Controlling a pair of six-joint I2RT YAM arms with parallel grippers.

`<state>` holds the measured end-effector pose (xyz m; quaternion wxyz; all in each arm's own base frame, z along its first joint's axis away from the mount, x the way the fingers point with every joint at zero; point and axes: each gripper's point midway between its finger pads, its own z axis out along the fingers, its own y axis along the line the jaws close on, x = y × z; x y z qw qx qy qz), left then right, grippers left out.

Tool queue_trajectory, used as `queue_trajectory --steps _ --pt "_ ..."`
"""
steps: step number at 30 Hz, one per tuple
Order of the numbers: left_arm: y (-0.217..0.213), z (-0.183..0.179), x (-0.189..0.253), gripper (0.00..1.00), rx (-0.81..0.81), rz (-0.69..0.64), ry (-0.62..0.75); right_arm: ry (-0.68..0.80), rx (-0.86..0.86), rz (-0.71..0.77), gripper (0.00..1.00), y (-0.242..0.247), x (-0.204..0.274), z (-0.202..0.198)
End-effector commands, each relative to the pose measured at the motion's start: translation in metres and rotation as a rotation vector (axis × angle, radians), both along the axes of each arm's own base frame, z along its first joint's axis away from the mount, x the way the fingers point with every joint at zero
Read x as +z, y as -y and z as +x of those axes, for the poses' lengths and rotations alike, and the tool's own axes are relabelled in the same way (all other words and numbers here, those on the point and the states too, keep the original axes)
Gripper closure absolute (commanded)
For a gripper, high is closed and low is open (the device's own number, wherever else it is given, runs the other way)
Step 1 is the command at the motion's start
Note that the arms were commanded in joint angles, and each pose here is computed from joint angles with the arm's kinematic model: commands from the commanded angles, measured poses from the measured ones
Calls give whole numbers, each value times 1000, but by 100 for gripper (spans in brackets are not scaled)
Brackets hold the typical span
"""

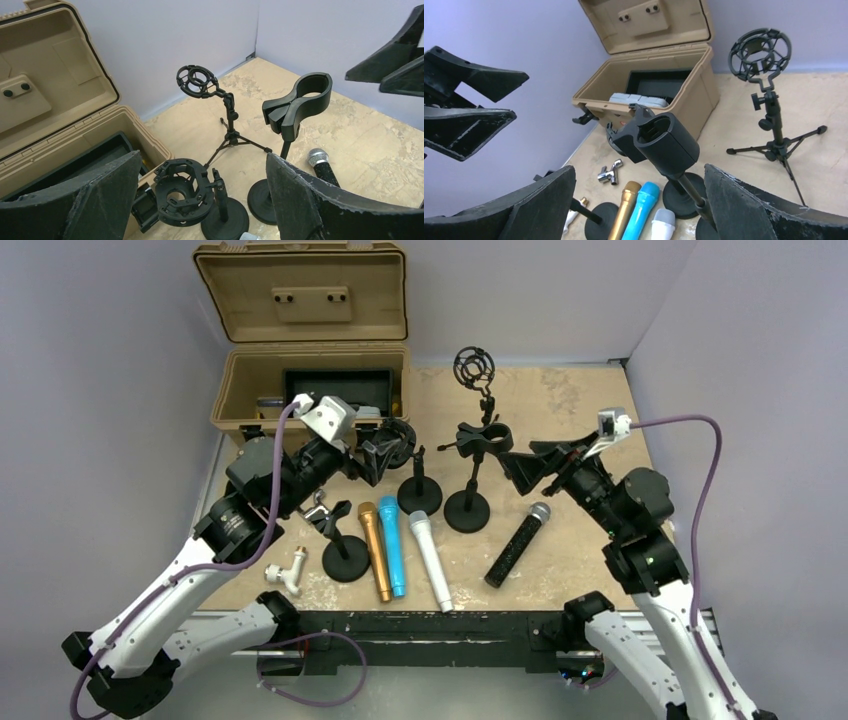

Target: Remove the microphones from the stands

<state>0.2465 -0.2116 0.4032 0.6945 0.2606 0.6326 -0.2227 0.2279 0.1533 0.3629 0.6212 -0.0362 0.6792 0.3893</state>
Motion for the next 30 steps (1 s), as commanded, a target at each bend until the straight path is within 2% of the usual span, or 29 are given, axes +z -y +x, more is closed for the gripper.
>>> queue_trajectory --steps 1,9,14,21,30 --pt "2 -2 8 9 -3 -8 26 82 79 18 1 -14 26 2" --pt "5 -3 7 9 -10 4 29 -6 110 79 2 -30 12 26" --pt "7 -4 5 9 -17 9 28 -55 89 109 6 -32 2 40" --pt "8 -5 6 9 -19 13 30 -134 50 106 18 -33 -15 58" --pt "9 -6 5 9 -22 21 31 -192 23 113 20 -35 -33 72"
